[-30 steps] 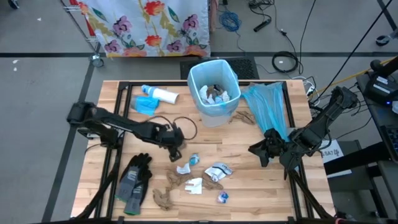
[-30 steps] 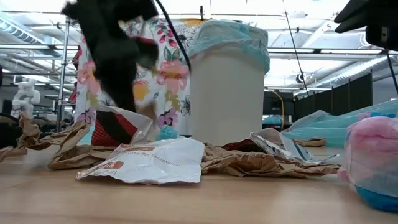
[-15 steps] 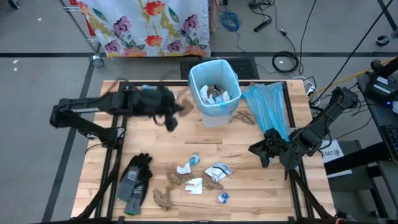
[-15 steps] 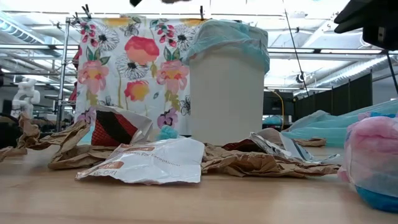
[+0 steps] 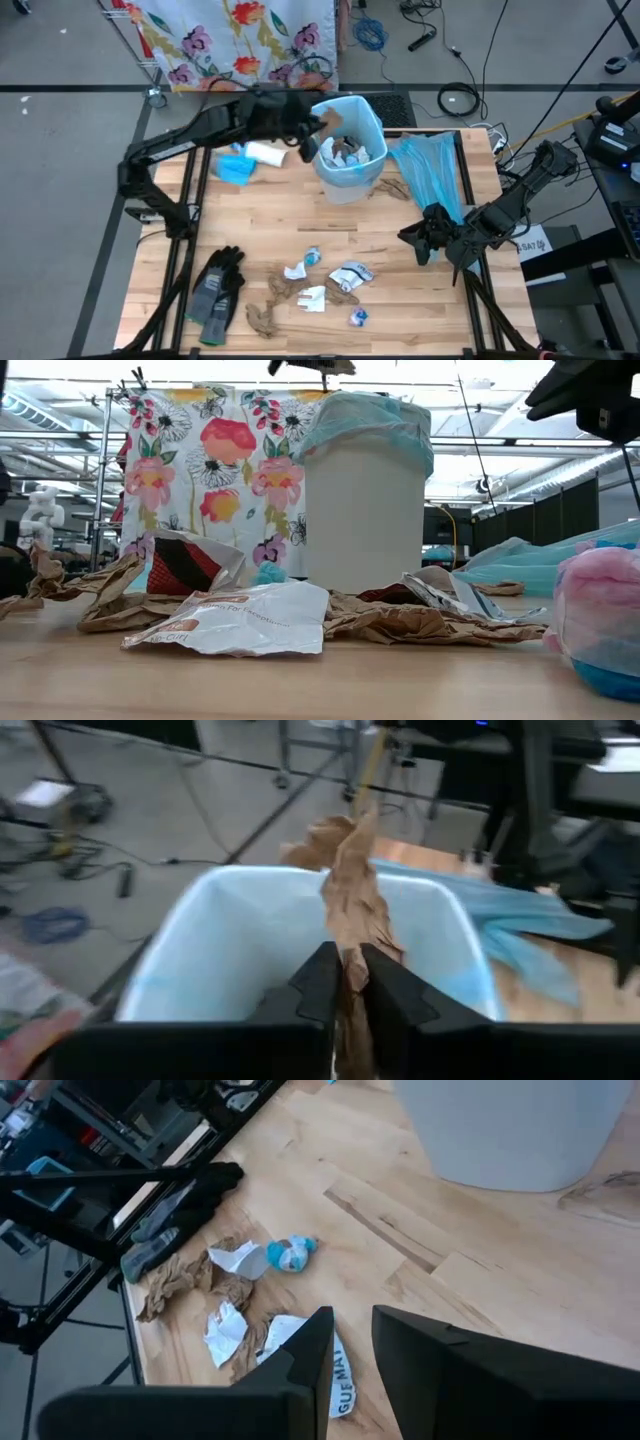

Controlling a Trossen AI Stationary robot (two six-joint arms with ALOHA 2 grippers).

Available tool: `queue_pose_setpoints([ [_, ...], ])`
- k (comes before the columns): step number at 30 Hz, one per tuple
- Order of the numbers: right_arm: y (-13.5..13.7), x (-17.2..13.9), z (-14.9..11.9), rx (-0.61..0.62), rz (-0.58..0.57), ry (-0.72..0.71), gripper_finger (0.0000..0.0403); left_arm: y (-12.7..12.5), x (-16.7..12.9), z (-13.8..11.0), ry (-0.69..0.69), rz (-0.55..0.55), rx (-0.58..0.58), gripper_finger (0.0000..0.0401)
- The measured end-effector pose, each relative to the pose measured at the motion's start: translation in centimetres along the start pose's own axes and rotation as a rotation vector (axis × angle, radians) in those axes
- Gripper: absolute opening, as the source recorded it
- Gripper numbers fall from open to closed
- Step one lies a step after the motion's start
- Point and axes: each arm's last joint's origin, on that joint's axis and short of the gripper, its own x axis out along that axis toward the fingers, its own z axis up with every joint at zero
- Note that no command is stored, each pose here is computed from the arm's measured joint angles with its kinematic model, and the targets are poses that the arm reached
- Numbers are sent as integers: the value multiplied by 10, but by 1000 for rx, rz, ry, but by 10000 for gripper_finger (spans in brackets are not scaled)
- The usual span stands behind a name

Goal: Place trash/remove bag and relplace
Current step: Put the brown paper into the trash bin, then put the blue trashbag into the trash bin

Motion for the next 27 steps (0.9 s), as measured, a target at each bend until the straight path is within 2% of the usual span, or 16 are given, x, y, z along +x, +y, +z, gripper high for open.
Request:
queue_pose_setpoints([
  [2, 0, 1, 1, 5, -3, -1, 63, 1, 12, 1, 13, -41, -3, 67],
  [6, 0, 1, 1, 13, 1, -4, 63, 2, 29, 2, 25, -43, -4, 111],
  [12, 0, 1, 1, -16, 1, -4, 63, 0, 32, -2, 71, -41, -11, 147],
  [17, 0, 1, 1, -37, 1, -4, 63, -16, 11, -9, 180, -94, -81, 150],
  [22, 0, 1, 1, -67, 0, -4, 63, -46, -22, -11, 227, -175, -30, 150],
  [27, 0, 2, 2, -78, -5, -7, 63, -83, -32, -39, 374, -164, 36, 150],
])
